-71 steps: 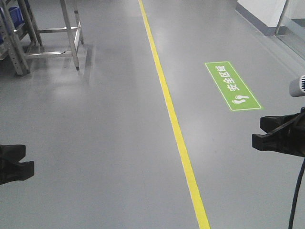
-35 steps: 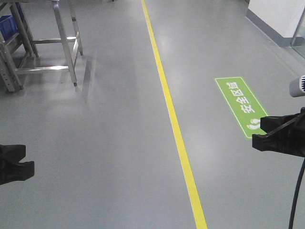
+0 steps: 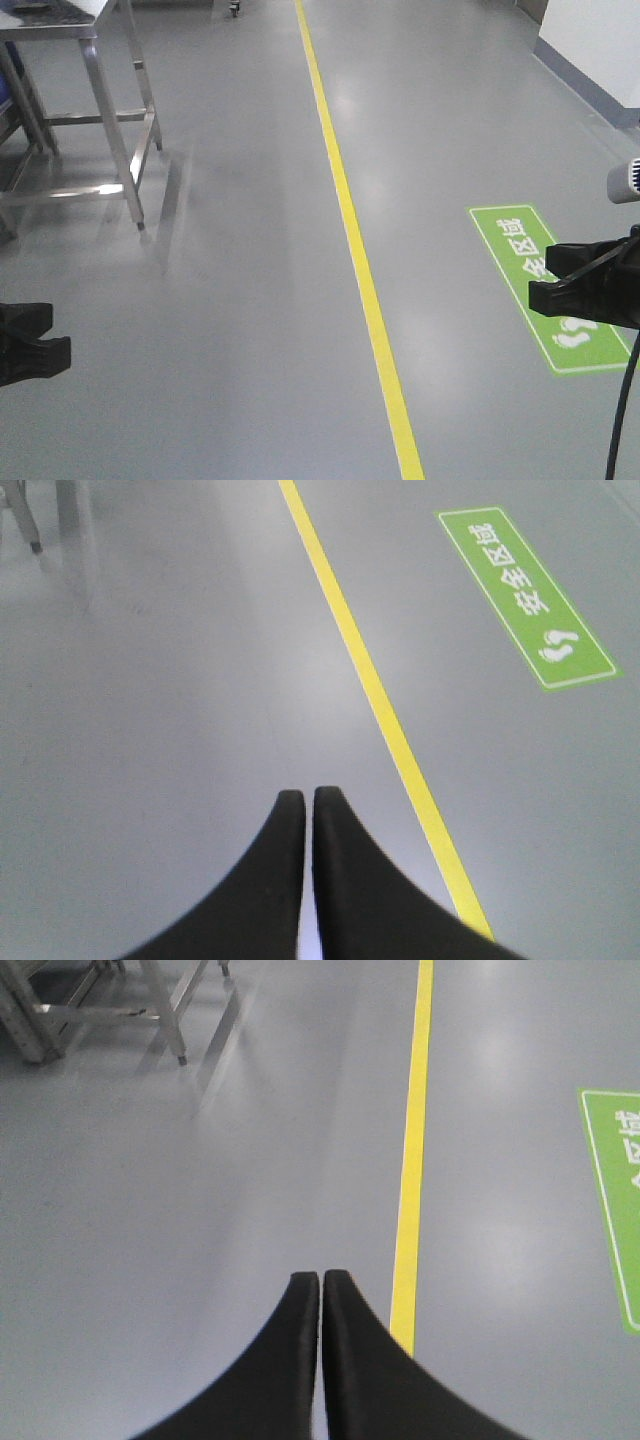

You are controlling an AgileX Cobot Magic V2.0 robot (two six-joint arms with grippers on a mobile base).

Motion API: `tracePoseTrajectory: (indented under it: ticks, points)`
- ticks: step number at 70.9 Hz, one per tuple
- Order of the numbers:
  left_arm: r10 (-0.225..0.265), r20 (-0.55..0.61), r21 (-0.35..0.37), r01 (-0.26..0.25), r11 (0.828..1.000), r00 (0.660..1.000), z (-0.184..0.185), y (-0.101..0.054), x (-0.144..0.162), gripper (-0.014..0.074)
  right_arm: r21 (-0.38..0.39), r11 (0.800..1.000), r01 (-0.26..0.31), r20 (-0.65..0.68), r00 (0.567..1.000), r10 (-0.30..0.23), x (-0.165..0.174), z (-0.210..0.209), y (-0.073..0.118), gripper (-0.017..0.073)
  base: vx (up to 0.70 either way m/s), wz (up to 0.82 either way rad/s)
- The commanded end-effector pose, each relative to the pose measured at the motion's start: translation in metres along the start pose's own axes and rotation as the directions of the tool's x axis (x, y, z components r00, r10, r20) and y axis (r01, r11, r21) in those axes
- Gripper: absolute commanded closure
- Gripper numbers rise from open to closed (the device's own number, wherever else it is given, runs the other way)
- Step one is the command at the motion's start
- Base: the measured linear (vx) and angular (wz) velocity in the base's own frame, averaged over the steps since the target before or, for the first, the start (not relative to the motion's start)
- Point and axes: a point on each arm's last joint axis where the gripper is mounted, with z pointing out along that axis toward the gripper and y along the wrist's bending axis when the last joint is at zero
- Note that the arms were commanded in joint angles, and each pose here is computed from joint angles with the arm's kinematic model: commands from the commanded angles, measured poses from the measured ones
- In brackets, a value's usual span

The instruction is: Move and align brake pads A on conveyor

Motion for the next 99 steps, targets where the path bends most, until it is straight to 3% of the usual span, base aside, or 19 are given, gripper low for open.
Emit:
tracePoseTrajectory:
  ticks: [1, 99]
  points:
    - [0.005, 0.095, 0.036, -0.008, 0.999, 0.996, -0.0076, -0.0045, -0.0130, 0.0600, 0.017, 1.000, 0.003, 0.099, 0.995, -0.004, -0.0150, -0.0074, -0.0011, 0.0565, 0.65, -0.07]
    - [0.005, 0.098, 0.037, -0.008, 0.999, 0.995, -0.0076, -0.0047, -0.0134, 0.0600, 0.017, 1.000, 0.003, 0.100, 0.995, -0.004, -0.0151, -0.0074, -0.0011, 0.0565, 0.63, 0.02]
